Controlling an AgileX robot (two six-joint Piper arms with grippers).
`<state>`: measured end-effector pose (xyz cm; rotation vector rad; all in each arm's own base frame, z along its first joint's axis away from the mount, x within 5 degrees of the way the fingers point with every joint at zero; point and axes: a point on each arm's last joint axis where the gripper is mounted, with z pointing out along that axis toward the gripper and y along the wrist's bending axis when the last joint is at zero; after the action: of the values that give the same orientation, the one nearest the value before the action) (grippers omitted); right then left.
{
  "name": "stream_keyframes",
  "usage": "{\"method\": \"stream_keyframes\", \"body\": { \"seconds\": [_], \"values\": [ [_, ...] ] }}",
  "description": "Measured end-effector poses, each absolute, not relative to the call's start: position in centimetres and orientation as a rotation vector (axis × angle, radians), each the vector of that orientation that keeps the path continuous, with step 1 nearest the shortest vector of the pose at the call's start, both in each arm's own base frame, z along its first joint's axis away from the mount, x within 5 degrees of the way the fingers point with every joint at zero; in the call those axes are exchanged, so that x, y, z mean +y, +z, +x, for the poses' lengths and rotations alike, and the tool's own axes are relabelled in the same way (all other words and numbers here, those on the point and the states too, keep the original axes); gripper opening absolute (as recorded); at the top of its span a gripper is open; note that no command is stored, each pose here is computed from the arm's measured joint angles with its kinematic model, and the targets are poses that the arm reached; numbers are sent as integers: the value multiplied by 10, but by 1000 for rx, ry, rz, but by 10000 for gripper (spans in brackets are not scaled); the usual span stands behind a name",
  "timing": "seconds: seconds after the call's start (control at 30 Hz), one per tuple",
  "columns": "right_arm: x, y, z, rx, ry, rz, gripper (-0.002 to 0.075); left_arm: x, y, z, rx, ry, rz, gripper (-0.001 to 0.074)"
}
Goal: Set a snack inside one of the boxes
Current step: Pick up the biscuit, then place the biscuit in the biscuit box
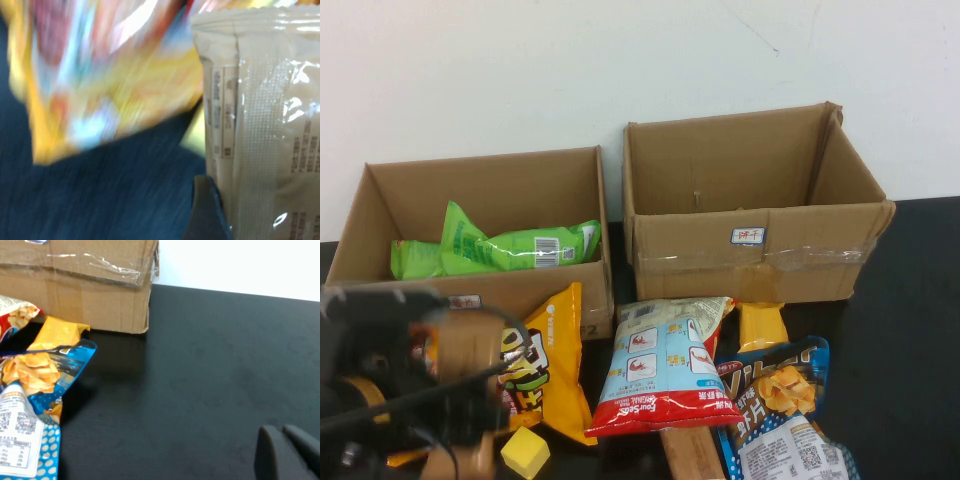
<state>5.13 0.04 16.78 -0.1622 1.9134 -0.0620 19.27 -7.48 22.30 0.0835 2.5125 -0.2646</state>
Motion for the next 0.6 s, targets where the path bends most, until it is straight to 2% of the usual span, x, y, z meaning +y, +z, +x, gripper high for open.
{"method": "stream_keyframes", "body": {
  "seconds": [0.17,0.33,0.47,0.53,0.6],
  "values": [
    [0,168,51,1913,-62,-162,-1,-83,270,205,2058,-373,167,432],
    [0,168,51,1913,-62,-162,-1,-105,301,237,1654,-470,259,432],
    [0,168,51,1913,-62,-162,-1,-130,304,287,1563,-497,295,432],
    [0,168,51,1913,-62,-162,-1,-152,295,334,1565,-502,322,432],
    [0,168,51,1913,-62,-162,-1,-165,289,359,1570,-515,327,432]
  ]
}}
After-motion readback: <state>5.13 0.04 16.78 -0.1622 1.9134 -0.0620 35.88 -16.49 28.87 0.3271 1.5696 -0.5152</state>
